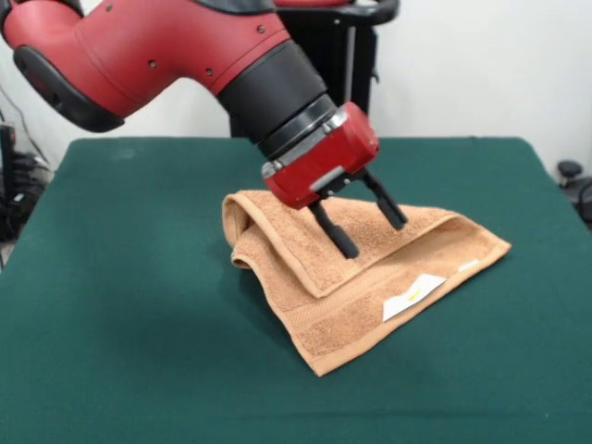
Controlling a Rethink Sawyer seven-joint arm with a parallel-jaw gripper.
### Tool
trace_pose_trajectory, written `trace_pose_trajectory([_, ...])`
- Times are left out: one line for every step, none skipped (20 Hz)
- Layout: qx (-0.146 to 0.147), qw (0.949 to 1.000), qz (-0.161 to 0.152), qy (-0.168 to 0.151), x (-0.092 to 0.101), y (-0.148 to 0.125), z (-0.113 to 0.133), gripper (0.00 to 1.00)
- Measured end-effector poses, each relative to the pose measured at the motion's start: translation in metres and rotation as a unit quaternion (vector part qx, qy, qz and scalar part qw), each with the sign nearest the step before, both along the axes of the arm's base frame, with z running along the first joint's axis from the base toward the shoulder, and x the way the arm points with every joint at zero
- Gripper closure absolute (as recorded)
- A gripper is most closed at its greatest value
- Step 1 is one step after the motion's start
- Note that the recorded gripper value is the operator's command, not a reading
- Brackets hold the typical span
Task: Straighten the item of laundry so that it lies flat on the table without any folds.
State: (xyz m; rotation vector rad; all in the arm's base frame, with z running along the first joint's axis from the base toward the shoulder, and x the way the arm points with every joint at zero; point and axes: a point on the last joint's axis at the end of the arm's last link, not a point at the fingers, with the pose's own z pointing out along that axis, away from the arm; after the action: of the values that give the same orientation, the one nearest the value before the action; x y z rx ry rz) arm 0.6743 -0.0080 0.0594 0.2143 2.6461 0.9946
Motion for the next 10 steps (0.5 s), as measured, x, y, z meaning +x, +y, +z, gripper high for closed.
trace_pose_trajectory([-0.002,1.0000,0.004,-0.002,-0.001,-0.003,-0.001,0.00])
trace_pose_trajectory([-0.004,0.9999,0.011,-0.006,-0.003,-0.008,-0.003,0.00])
trace_pose_trajectory([-0.005,0.9999,0.014,-0.007,-0.004,-0.011,-0.004,0.00])
trace_pose_trajectory([-0.005,0.9998,0.016,-0.008,-0.004,-0.012,-0.004,0.00])
trace_pose_trajectory([-0.008,0.9996,0.025,-0.010,-0.007,-0.017,-0.006,0.00])
trace_pose_trajectory([-0.009,0.9995,0.028,-0.011,-0.008,-0.020,-0.007,0.00])
trace_pose_trajectory([-0.009,0.9995,0.029,-0.011,-0.008,-0.021,-0.007,0.00])
trace_pose_trajectory([-0.011,0.9993,0.034,-0.012,-0.010,-0.025,-0.009,0.00])
trace_pose_trajectory([-0.011,0.9992,0.036,-0.012,-0.010,-0.029,-0.010,0.00])
trace_pose_trajectory([-0.011,0.9992,0.037,-0.012,-0.011,-0.030,-0.011,0.00])
